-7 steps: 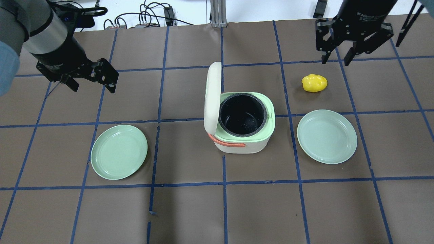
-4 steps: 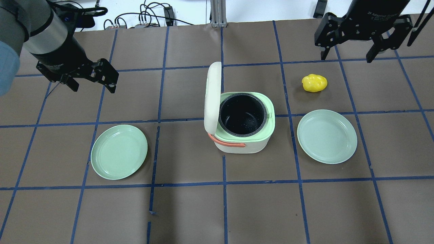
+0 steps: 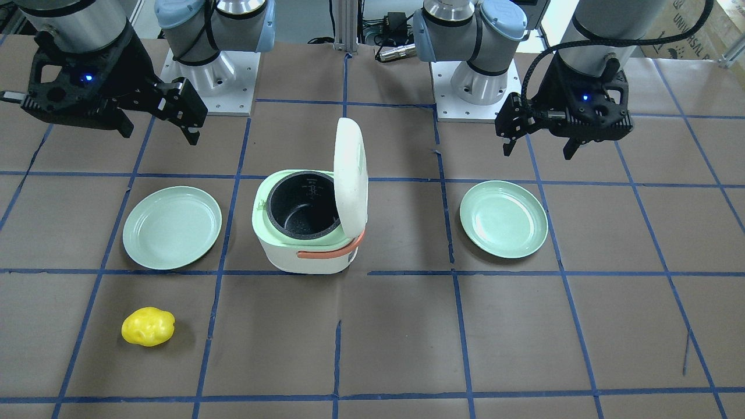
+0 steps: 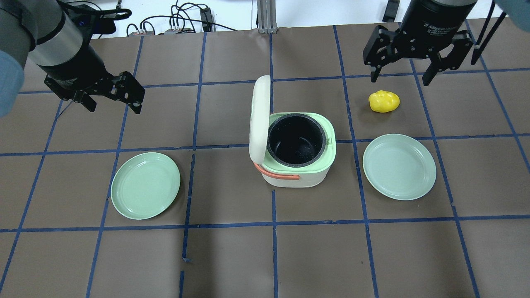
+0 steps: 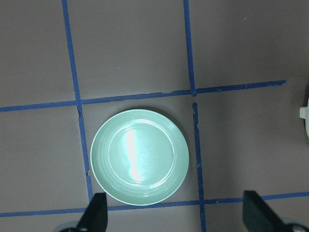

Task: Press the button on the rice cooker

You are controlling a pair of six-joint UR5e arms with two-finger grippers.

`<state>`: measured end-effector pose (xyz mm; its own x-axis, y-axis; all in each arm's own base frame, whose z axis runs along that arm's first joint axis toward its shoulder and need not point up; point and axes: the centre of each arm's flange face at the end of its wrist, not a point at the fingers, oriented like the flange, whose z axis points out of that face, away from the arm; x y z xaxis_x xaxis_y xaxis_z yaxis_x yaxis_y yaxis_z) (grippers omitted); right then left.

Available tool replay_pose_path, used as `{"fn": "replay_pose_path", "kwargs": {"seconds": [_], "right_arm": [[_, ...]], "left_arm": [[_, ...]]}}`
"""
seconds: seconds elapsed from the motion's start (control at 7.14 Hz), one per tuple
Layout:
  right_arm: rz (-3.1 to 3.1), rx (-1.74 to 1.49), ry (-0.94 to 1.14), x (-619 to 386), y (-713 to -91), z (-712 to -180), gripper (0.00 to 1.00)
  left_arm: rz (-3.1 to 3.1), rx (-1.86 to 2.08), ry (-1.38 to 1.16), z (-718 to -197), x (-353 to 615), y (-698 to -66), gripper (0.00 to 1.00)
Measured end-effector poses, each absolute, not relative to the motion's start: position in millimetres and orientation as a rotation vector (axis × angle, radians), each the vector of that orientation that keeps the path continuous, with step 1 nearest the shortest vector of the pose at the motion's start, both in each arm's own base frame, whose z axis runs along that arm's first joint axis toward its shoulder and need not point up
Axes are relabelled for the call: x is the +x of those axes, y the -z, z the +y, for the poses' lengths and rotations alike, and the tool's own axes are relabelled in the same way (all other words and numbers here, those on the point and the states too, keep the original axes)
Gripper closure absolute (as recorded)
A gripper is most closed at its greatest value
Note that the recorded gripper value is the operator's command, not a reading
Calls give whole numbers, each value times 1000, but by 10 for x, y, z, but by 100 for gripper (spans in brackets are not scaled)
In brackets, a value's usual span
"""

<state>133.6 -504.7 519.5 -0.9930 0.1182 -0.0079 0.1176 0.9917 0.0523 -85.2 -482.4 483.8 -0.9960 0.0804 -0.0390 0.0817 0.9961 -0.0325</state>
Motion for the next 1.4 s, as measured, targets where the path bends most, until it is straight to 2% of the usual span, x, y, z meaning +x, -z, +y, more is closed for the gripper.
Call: {"fn": "replay_pose_path", "kwargs": {"seconds": [1.4], "right_arm": [[3171,124,-15,1289,-5044,-5093,0]], "left_arm": [[3101,126,54,-4825,-852,-4840,0]]}}
